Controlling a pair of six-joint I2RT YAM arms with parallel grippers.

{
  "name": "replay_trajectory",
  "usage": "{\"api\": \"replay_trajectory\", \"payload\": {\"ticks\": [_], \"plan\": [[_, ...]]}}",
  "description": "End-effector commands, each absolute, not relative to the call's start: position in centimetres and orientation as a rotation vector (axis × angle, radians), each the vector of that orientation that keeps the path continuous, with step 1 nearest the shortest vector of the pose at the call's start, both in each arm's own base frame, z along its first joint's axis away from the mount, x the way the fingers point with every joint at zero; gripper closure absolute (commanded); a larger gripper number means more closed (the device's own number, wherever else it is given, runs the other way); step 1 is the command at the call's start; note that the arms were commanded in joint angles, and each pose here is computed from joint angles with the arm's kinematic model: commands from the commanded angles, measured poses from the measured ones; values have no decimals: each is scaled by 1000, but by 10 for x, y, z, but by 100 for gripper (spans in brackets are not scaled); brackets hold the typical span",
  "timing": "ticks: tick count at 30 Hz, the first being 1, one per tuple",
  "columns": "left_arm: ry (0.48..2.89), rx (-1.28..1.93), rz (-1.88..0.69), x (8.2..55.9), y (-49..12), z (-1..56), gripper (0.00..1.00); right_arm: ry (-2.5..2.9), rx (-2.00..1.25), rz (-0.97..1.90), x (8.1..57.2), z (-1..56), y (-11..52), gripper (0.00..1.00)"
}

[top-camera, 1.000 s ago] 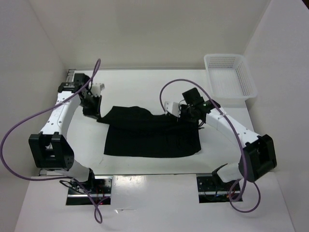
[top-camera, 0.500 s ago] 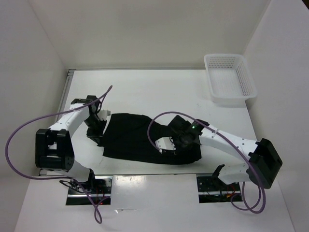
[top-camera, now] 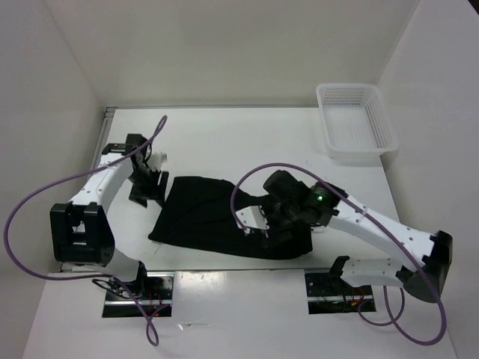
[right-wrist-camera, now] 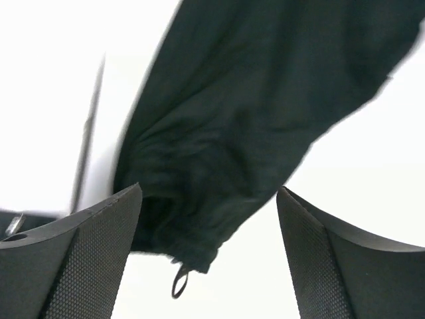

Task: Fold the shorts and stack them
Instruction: Fold the shorts

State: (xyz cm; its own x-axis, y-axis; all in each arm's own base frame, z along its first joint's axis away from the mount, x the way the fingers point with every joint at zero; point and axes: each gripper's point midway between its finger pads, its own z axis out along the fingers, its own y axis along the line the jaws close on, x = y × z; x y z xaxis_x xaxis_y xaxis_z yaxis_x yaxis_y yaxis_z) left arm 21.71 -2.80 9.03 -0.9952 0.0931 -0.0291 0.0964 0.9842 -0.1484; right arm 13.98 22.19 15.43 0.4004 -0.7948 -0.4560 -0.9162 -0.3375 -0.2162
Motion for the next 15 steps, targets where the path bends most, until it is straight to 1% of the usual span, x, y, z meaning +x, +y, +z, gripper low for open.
{"api": "replay_trajectory", "payload": {"ticks": [1,2,3,4,5,6,7,10,11,12,14,15], "plan": [[2760,180,-266,295,-38,130,30,1531,-1845,334,176,197,242,13],[2765,221,-186,312,-39,119,29,1617,-1828,265,192,176,230,13],[2709,234,-144,337,-41,116,29,1735,-1861,252,204,145,224,14],[2752,244,-121,349,-42,95,29,1876,-1817,223,222,127,202,17],[2748,242,-106,362,-41,90,29,1968,-1816,243,227,110,192,18],[2692,240,-104,388,-43,99,29,2096,-1833,276,229,84,182,18],[2722,238,-92,398,-43,82,29,2196,-1739,291,242,78,167,18],[2703,266,-116,422,-55,72,29,2259,-1660,339,258,67,162,18],[2697,289,-133,425,-64,67,28,2280,-1646,339,260,63,158,18],[2697,316,-139,426,-72,62,28,2289,-1654,339,261,59,155,18],[2730,344,-144,424,-80,44,24,2371,-1646,342,259,38,143,18],[2743,354,-130,422,-82,34,24,2384,-1636,328,263,33,140,19]]}}
